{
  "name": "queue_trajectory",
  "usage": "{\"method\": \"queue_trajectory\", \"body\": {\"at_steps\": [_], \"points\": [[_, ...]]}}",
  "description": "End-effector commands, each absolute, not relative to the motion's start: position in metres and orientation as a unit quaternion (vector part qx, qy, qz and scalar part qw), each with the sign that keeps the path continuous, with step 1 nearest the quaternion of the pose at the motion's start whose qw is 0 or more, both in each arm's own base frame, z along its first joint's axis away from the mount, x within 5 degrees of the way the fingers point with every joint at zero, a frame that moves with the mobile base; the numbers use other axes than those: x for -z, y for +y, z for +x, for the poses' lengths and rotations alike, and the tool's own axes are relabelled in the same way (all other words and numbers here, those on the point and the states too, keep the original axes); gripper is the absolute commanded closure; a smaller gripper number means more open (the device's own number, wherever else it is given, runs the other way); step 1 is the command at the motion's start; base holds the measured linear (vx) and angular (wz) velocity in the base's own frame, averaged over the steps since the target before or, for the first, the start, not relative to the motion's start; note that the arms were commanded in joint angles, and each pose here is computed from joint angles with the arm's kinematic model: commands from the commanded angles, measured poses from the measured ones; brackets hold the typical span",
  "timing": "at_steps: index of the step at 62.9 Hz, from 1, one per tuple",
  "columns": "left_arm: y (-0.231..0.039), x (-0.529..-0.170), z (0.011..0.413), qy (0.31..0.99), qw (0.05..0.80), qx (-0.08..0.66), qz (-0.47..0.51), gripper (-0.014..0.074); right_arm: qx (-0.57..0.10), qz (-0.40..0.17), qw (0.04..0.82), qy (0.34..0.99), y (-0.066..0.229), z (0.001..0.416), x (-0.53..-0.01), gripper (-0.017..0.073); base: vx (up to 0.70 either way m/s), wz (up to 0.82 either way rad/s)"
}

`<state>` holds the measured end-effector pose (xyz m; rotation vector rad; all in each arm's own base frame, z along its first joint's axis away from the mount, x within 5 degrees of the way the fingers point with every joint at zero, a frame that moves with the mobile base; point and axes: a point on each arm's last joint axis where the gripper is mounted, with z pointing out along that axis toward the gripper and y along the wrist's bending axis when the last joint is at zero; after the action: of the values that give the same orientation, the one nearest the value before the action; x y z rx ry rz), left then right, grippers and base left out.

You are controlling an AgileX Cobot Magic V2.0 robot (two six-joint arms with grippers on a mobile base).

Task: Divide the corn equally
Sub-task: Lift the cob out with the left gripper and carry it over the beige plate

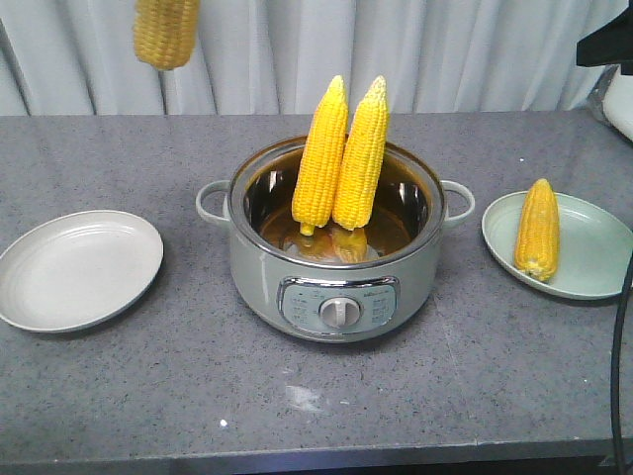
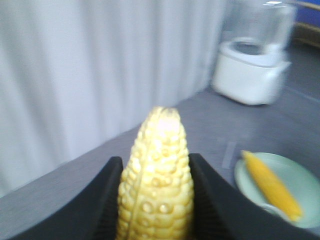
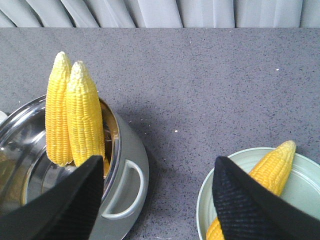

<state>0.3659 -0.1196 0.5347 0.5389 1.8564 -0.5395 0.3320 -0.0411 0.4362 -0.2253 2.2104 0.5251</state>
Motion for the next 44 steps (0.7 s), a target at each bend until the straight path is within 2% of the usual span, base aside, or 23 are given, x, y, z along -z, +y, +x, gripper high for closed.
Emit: {"method": "queue_trajectory", "body": {"at_steps": [1,11,19,34,44], "points": [[-0.102,-0.564,0.341,0.772,0.584,0.189,0.166,0.0601,-0.209,-0.091,0.459,0.858,-0.038,0.322,-0.458,0.0105,0.0,0.0],[-0.092,-0.564,0.343,0.784,0.59,0.144,0.129,0.0601,-0.21,-0.093,0.457,0.859,-0.038,0.322,-0.458,0.0105,0.0,0.0],[-0.084,-0.549,0.355,0.815,0.563,0.084,0.107,0.0601,-0.21,-0.093,0.457,0.859,-0.038,0.322,-0.458,0.0105,0.0,0.0],[-0.067,-0.49,0.367,0.893,0.441,-0.004,0.095,0.0601,-0.213,-0.095,0.452,0.861,-0.037,0.321,-0.457,0.0105,0.0,0.0],[-0.049,-0.439,0.371,0.934,0.348,-0.022,0.08,0.0601,-0.216,-0.1,0.446,0.863,-0.036,0.32,-0.456,0.0105,0.0,0.0]]}}
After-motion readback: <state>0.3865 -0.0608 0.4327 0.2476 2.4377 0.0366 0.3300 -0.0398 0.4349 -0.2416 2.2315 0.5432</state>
